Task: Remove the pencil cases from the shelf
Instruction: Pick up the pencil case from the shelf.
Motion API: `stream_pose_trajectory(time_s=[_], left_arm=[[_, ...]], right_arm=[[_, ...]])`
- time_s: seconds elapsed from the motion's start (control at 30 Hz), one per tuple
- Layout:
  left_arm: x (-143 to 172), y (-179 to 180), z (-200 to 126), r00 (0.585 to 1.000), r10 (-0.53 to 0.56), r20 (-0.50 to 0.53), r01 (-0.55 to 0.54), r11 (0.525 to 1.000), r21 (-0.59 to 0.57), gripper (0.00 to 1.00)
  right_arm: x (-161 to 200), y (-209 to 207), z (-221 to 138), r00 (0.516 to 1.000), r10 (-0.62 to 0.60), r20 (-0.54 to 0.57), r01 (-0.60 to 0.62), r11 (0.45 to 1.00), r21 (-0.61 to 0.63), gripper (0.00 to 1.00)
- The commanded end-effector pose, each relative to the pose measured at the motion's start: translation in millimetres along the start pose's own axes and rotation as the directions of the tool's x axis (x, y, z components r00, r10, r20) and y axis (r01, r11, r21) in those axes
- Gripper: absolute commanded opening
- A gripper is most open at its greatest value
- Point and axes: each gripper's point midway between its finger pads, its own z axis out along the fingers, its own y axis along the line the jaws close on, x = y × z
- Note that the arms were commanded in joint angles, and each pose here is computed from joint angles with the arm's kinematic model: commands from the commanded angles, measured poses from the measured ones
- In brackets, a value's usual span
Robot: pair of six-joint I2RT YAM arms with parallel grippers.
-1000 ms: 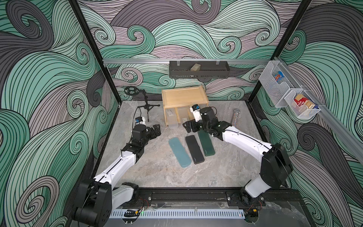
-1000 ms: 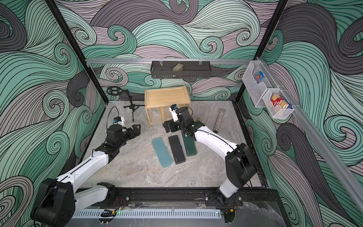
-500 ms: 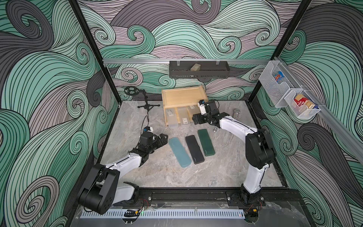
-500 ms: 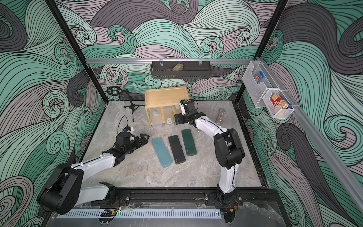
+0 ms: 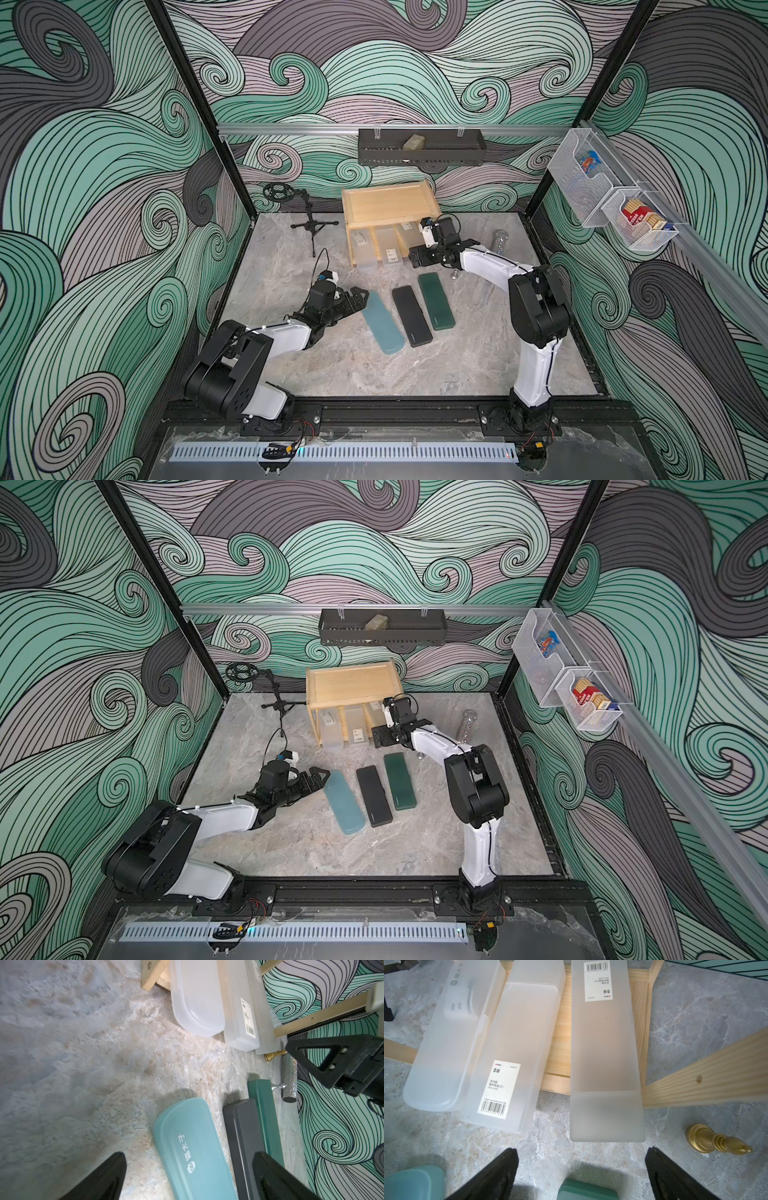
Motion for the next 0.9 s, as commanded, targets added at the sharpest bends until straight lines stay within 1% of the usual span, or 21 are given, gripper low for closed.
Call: stream_pose_trajectory(time_s=[0.0, 0.33, 0.63, 0.87], left_arm=[[-12.3, -24.9, 5.0, 1.000, 0.018, 0.025, -0.020, 0.997, 0.069, 0.99], [-11.6, -47.6, 18.5, 0.999, 0.039, 0.007, -0.040, 0.993, 0.111, 0.99], [-6.2, -51.3, 25.4, 0.999, 0.040, -0.006, -0.039, 0.992, 0.117, 0.99], [-6.6, -56.0, 28.3, 0.999, 0.043, -0.007, -0.042, 0.991, 0.123, 0.99]], right_arm=[[3.1, -4.6, -0.5, 1.000, 0.002, -0.005, -0.002, 1.000, 0.008, 1.00], [10.0, -15.8, 6.2, 1.000, 0.015, -0.021, -0.015, 1.000, 0.024, 1.00], [17.1, -17.3, 17.3, 0.999, 0.017, -0.041, -0.016, 1.000, 0.017, 1.00], [14.6, -16.2, 23.7, 0.999, 0.024, -0.040, -0.024, 1.000, -0.001, 1.00]])
